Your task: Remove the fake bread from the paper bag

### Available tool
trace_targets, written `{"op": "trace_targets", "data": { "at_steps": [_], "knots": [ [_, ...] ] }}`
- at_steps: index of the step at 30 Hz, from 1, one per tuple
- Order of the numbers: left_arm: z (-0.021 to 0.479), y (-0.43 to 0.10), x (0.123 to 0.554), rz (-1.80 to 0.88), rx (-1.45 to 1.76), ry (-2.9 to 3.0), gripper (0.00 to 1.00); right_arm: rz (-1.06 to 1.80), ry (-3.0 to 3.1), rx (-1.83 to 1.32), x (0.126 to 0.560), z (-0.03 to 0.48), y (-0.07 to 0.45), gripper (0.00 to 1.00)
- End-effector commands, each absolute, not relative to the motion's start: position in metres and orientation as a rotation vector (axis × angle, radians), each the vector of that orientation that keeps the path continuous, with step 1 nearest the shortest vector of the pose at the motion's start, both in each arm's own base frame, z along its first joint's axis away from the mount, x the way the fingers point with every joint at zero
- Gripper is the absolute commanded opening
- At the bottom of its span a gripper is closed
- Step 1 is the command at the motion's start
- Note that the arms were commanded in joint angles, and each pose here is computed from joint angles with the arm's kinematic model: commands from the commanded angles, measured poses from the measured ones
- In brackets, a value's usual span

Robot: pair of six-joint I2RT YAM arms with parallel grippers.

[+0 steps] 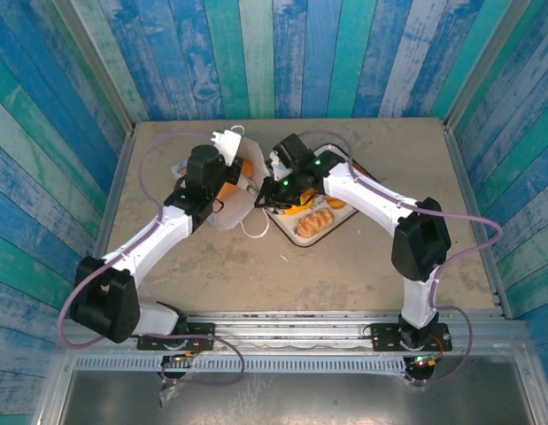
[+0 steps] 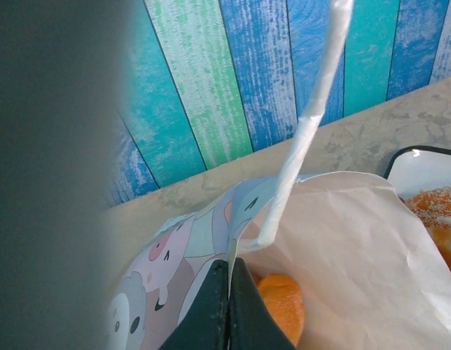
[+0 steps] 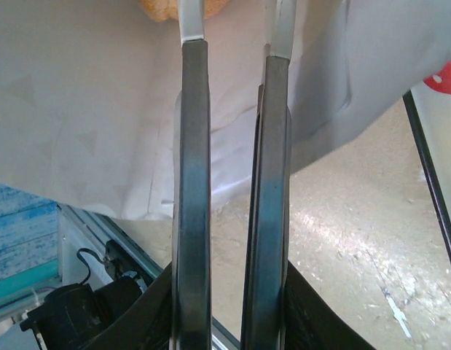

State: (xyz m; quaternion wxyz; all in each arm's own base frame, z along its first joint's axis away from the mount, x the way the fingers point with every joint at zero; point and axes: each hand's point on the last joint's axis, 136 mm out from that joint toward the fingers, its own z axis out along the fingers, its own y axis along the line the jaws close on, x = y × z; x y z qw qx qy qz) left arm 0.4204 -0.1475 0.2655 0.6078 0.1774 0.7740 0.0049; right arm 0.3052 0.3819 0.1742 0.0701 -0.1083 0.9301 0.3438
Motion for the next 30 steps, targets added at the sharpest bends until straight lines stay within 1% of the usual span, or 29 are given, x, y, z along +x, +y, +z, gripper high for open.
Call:
{"op": "trace_targets", "data": {
  "at_steps": [1, 16, 22, 30],
  "knots": [
    [0.293, -0.14, 0.425, 0.034, 0.336, 1.737, 0.0, 0.996, 2.721, -0.396, 0.298, 0.207, 0.374, 0.01],
    [0.291, -0.133, 0.435, 0.069, 0.265, 1.748, 0.0, 0.915, 2.697, -0.421, 0.276, 0.241, 0.345, 0.01],
    [0.29, -0.132, 0.437, 0.07, 0.242, 1.747, 0.0, 0.885, 2.651, -0.397, 0.271, 0.259, 0.329, 0.01],
    [0.287, -0.132, 0.438, 0.068, 0.242, 1.756, 0.0, 0.889, 2.596, -0.404, 0.265, 0.277, 0.321, 0.01]
  ]
}}
